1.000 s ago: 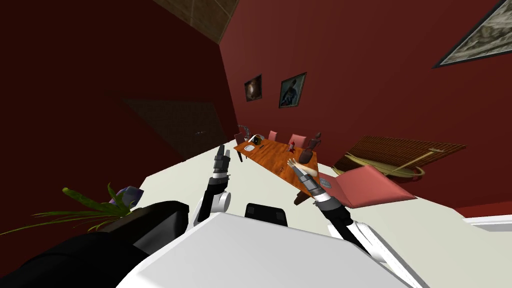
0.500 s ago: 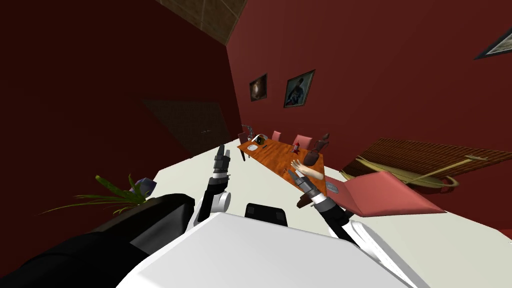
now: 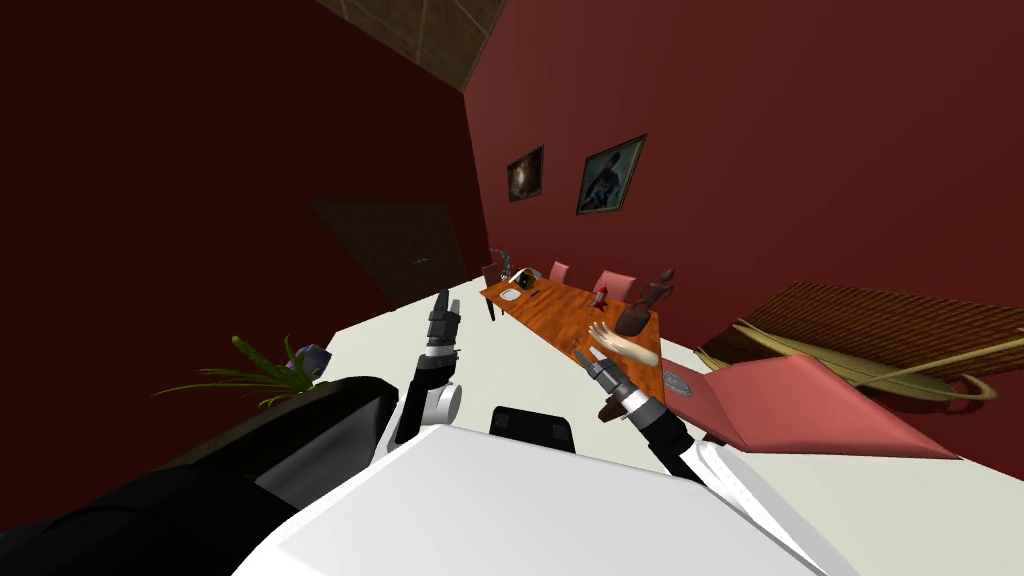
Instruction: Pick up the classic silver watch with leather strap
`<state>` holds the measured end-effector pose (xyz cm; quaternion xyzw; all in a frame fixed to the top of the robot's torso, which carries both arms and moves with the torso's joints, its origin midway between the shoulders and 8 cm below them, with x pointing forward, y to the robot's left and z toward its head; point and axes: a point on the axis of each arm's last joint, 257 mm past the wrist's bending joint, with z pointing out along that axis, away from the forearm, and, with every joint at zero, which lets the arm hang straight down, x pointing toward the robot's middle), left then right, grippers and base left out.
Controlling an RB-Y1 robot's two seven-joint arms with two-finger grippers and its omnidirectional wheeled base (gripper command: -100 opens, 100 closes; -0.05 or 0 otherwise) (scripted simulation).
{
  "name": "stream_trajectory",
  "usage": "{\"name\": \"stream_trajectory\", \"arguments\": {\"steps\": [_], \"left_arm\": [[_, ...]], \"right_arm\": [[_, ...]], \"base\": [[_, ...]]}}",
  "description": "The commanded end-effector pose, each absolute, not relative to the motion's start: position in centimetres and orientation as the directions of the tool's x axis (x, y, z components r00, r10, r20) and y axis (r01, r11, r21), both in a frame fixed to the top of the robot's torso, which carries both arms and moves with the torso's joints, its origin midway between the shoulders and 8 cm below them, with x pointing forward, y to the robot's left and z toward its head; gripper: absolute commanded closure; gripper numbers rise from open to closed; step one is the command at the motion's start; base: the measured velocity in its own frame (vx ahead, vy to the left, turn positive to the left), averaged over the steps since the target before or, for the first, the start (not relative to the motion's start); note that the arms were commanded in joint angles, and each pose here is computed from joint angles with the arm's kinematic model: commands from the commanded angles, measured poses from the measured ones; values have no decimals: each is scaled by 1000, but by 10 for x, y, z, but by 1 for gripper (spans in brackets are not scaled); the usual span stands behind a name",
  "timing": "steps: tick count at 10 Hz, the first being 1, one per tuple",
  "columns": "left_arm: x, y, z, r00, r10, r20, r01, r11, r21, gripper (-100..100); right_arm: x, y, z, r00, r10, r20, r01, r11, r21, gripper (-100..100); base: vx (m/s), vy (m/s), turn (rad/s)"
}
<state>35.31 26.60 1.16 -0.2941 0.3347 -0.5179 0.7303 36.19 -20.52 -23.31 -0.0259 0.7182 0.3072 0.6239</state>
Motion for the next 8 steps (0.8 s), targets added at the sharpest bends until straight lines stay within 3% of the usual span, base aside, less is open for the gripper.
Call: {"name": "stream_trajectory", "arguments": {"steps": [1, 8], "left_arm": [[353, 266, 12, 240, -953, -184, 559, 291, -776, 0], [353, 266, 12, 239, -953, -184, 560, 291, -776, 0]], "right_arm": [[357, -205, -258, -261, 278, -924, -421, 829, 369, -100], [342, -212, -317, -336, 45, -941, -456, 866, 204, -100]], "base": [[-3, 14, 214], [4, 4, 128]]}}
